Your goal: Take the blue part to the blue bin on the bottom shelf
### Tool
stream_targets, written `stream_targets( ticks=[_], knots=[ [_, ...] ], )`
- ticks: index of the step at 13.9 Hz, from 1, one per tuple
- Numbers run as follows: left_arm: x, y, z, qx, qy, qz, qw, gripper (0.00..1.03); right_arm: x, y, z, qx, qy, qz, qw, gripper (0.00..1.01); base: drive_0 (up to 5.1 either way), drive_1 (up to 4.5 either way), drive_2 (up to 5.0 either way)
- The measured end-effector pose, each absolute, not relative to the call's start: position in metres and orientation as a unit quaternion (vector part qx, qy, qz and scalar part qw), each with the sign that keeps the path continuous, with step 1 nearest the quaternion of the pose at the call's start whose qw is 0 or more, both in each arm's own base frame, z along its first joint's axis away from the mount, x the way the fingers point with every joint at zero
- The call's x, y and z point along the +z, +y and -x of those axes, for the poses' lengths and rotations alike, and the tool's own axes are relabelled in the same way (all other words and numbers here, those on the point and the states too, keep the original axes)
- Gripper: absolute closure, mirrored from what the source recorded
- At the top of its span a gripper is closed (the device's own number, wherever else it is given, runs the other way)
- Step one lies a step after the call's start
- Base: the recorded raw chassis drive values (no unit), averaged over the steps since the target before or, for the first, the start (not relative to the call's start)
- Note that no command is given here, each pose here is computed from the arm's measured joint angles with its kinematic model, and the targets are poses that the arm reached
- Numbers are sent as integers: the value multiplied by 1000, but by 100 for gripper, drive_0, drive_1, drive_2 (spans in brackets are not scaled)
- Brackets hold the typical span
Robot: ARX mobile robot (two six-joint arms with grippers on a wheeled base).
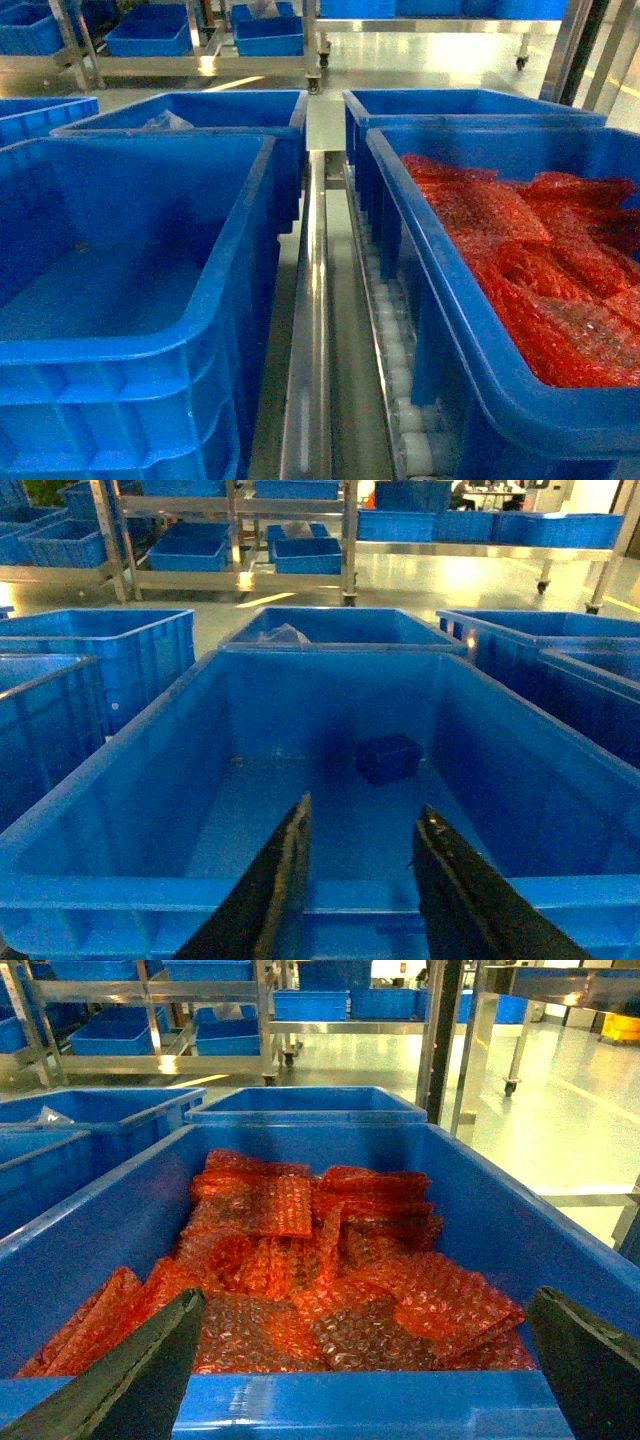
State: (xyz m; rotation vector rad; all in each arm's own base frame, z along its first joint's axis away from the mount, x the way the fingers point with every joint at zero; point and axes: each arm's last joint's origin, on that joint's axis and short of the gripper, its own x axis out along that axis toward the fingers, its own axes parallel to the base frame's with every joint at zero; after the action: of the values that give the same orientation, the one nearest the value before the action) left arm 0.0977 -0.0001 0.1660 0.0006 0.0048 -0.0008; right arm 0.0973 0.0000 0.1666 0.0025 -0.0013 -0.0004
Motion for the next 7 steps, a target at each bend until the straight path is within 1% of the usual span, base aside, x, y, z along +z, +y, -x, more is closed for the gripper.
stream_targets(
  ticks=[4, 6, 7],
  knots=[
    [166, 0, -98, 0, 2, 0, 1000, 32, 167, 0, -97, 0, -1, -1, 1000, 3, 0, 0, 0],
    [166, 0, -98, 0, 2, 0, 1000, 7, 167, 0, -97, 0, -1, -1, 1000, 3, 0, 0, 0],
    [166, 0, -98, 0, 2, 0, 1000, 4, 167, 0, -97, 0, 0, -1, 1000, 3, 0, 0, 0]
  ],
)
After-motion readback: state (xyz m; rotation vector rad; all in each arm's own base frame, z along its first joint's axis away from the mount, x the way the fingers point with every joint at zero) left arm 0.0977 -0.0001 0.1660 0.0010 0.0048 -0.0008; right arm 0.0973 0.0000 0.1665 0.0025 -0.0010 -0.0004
